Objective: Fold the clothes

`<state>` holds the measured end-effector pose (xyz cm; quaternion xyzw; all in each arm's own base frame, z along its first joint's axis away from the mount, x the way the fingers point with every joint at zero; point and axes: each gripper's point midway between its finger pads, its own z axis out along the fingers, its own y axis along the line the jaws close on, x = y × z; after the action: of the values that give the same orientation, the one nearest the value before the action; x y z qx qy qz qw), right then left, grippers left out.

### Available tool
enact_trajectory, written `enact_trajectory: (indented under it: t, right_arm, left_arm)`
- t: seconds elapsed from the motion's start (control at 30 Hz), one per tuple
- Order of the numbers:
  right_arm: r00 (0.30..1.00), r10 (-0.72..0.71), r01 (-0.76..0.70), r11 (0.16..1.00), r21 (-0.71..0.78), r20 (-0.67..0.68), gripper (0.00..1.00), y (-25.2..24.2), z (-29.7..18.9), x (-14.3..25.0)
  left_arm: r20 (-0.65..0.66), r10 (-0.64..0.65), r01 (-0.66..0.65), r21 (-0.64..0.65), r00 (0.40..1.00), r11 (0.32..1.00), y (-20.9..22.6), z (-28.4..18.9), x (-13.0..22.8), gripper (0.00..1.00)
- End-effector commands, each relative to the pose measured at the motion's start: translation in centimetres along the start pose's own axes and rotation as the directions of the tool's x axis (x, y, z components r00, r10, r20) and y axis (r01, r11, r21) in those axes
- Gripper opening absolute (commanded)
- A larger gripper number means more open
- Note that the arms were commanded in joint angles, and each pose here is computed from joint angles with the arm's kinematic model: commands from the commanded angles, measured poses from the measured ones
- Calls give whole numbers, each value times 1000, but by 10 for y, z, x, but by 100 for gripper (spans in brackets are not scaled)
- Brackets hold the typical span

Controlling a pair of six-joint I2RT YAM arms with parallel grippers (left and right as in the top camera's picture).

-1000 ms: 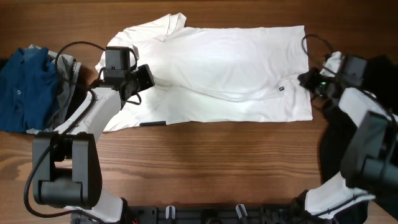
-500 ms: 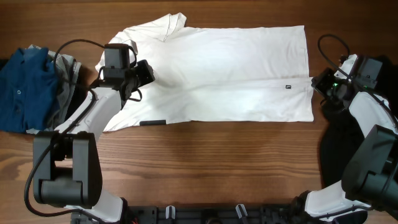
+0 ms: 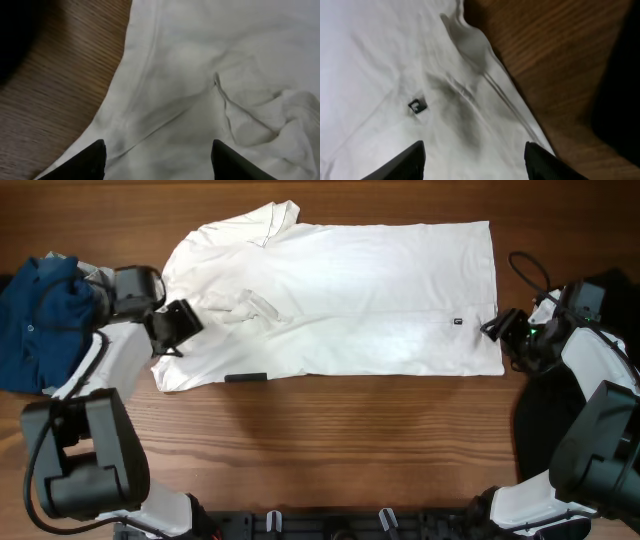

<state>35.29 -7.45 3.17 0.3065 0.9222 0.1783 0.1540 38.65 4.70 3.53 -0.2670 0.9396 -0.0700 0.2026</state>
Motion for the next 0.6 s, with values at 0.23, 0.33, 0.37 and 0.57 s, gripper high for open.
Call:
enact_trajectory:
  t: [0.23, 0.33, 0.37, 0.57]
  right_arm:
    - [992, 74, -68, 996, 58, -105, 57, -14, 3, 34]
    - [991, 76, -69, 996, 59, -107, 57, -14, 3, 35]
    - [991, 76, -70, 996, 60, -108, 57, -14, 3, 35]
    - [992, 55, -49, 997, 58, -111, 66, -14, 3, 35]
  left_arm:
    - [-140, 65, -66, -9, 988, 998, 10, 38, 30, 24]
    - [-121, 59, -71, -102, 991, 992, 28, 43, 26, 4]
    - [-104, 57, -70, -131, 993, 989, 33, 42, 21, 4]
    - [-43, -15, 10, -95, 999, 995, 44, 31, -14, 7]
